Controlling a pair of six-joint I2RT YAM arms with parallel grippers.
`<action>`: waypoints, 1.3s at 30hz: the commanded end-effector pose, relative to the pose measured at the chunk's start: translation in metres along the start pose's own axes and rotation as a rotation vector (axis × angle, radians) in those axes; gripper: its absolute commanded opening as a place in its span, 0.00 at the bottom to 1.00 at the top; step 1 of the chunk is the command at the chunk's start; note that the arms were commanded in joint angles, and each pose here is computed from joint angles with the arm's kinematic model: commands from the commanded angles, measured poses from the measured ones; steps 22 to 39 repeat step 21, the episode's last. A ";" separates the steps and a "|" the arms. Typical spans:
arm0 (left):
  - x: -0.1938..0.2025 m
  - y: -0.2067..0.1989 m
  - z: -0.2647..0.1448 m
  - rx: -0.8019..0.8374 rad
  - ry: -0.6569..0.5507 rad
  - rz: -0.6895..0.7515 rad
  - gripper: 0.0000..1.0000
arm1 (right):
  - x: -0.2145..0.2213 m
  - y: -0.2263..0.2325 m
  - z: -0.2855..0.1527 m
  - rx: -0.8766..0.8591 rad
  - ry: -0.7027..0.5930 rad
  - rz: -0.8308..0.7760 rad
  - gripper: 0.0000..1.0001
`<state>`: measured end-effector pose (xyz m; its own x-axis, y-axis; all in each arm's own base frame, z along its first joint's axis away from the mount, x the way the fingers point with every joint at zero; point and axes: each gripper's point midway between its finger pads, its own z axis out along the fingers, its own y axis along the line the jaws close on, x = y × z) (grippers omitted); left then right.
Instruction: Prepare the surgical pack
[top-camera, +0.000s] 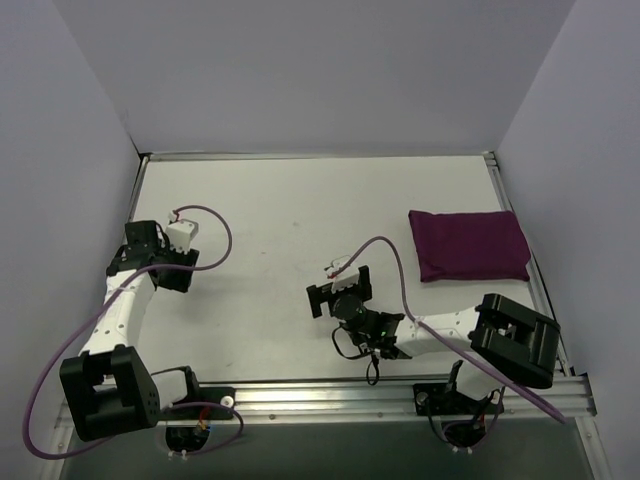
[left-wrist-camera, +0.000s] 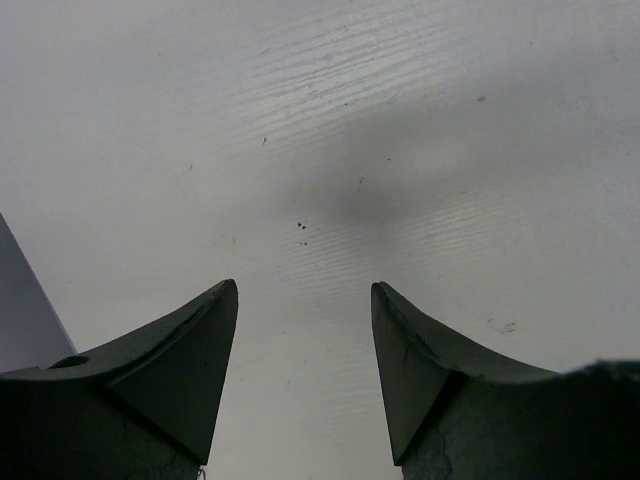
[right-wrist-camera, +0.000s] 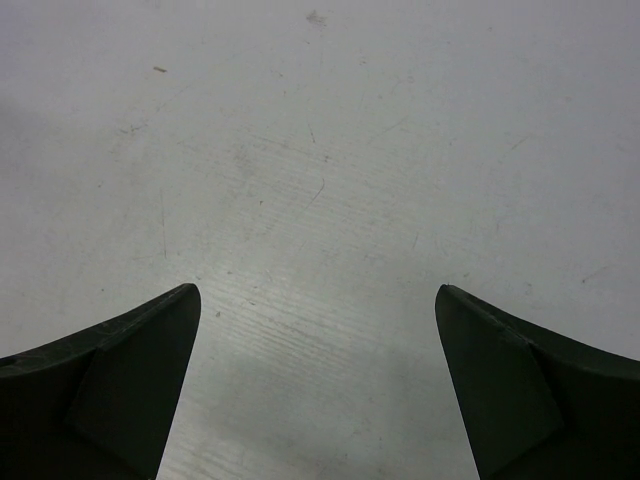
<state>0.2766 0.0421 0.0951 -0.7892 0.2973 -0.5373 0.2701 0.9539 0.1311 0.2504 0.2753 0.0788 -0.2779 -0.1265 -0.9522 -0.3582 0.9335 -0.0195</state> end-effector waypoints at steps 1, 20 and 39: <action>-0.002 0.006 -0.009 -0.040 -0.016 -0.023 0.65 | -0.021 -0.003 -0.006 -0.005 -0.078 0.097 1.00; -0.007 0.007 -0.009 -0.036 -0.021 -0.029 0.66 | -0.036 -0.028 -0.029 0.018 -0.178 0.208 0.99; -0.007 0.006 -0.009 -0.034 -0.022 -0.027 0.66 | -0.032 -0.032 -0.031 0.018 -0.184 0.209 0.99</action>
